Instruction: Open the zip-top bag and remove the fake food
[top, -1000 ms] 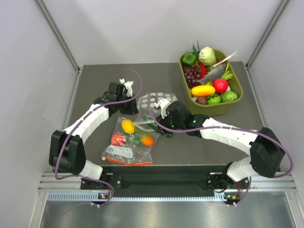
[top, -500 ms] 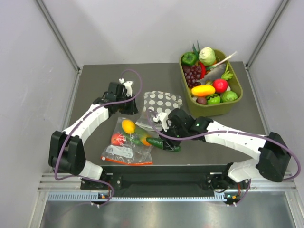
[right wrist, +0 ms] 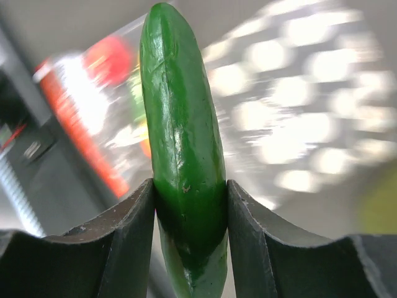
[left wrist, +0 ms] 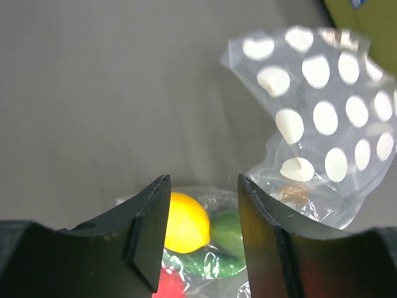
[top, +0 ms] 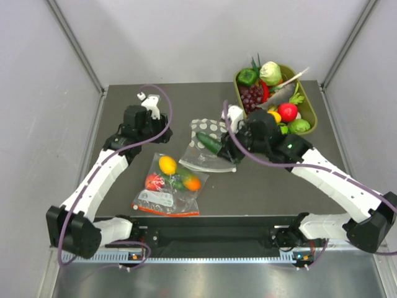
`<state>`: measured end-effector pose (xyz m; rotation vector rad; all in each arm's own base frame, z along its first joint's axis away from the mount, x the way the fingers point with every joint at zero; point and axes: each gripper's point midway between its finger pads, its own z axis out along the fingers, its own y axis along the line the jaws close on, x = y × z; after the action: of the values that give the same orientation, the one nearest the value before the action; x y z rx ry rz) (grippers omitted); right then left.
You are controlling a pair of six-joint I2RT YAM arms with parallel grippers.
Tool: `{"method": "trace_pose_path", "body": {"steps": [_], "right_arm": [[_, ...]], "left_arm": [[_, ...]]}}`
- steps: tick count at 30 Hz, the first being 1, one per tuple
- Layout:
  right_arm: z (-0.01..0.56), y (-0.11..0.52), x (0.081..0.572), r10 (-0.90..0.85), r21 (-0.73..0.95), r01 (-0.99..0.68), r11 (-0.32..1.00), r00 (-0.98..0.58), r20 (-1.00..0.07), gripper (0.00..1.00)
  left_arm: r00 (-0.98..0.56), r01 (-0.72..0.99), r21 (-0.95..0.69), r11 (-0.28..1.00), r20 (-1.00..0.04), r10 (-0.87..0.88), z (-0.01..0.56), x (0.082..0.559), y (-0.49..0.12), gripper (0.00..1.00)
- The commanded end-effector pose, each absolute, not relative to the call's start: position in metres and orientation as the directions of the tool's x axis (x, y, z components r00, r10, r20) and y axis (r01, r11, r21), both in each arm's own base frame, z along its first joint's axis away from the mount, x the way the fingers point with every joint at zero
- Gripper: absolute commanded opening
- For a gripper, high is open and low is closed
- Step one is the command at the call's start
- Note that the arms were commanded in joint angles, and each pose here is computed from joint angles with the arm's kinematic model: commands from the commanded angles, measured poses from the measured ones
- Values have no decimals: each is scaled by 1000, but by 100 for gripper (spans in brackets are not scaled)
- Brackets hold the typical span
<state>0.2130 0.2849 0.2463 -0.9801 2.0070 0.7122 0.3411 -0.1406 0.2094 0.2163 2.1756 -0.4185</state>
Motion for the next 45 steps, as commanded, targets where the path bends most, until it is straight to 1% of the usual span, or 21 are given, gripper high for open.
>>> {"method": "trace_pose_path", "body": {"steps": [1, 2, 4, 5, 7, 10, 11, 14, 16, 20, 23, 25, 26, 32, 36, 45], "right_arm": [[293, 259, 265, -279, 90, -746, 659, -354, -892, 24], [295, 242, 287, -252, 90, -698, 710, -372, -893, 24], [310, 225, 311, -232, 55, -661, 748, -338, -912, 24], [314, 204, 329, -204, 52, -607, 793, -345, -916, 24], [323, 182, 352, -180, 32, -539, 842, -337, -924, 24], [329, 138, 388, -159, -11, -404, 915, -335, -929, 24], [331, 119, 398, -163, -33, -363, 931, -334, -929, 25], [322, 85, 428, -171, -75, -267, 961, -357, -918, 25], [325, 66, 441, -162, -88, -216, 972, -357, -920, 26], [307, 27, 467, -204, -157, -147, 977, -391, -897, 27], [293, -3, 477, -187, -173, -72, 982, -439, -879, 27], [283, -13, 480, -189, -187, -51, 981, -463, -866, 27], [277, -34, 480, -174, -194, -10, 981, -485, -857, 27], [254, -69, 474, -173, -242, 57, 969, -543, -821, 27], [235, -72, 473, -173, -241, 41, 970, -579, -797, 28], [195, -70, 462, -182, -241, -7, 971, -675, -715, 33]], "left_arm": [[-440, 251, -162, 954, -897, -37, 253, 348, -120, 54], [-426, 239, -156, 959, -904, -41, 258, 348, -117, 56], [-390, 213, -138, 967, -920, -46, 271, 347, -109, 59], [-383, 208, -137, 969, -922, -48, 275, 346, -108, 60], [-358, 190, -128, 973, -932, -53, 287, 346, -103, 64], [-322, 182, -120, 976, -945, -56, 303, 346, -99, 67], [-314, 184, -121, 975, -948, -59, 307, 347, -100, 69], [-299, 203, -117, 972, -953, -53, 315, 347, -102, 70], [-299, 216, -116, 970, -953, -47, 313, 347, -104, 71], [-306, 233, -113, 966, -951, -38, 303, 345, -106, 71], [-319, 233, -110, 966, -947, -31, 297, 345, -106, 72], [-323, 239, -110, 965, -946, -28, 295, 345, -107, 72], [-326, 240, -110, 964, -945, -27, 293, 346, -108, 72], [-339, 244, -112, 963, -941, -23, 287, 346, -109, 72], [-347, 246, -114, 963, -938, -23, 285, 347, -110, 72], [-354, 246, -109, 963, -935, -16, 281, 348, -110, 73]]}}
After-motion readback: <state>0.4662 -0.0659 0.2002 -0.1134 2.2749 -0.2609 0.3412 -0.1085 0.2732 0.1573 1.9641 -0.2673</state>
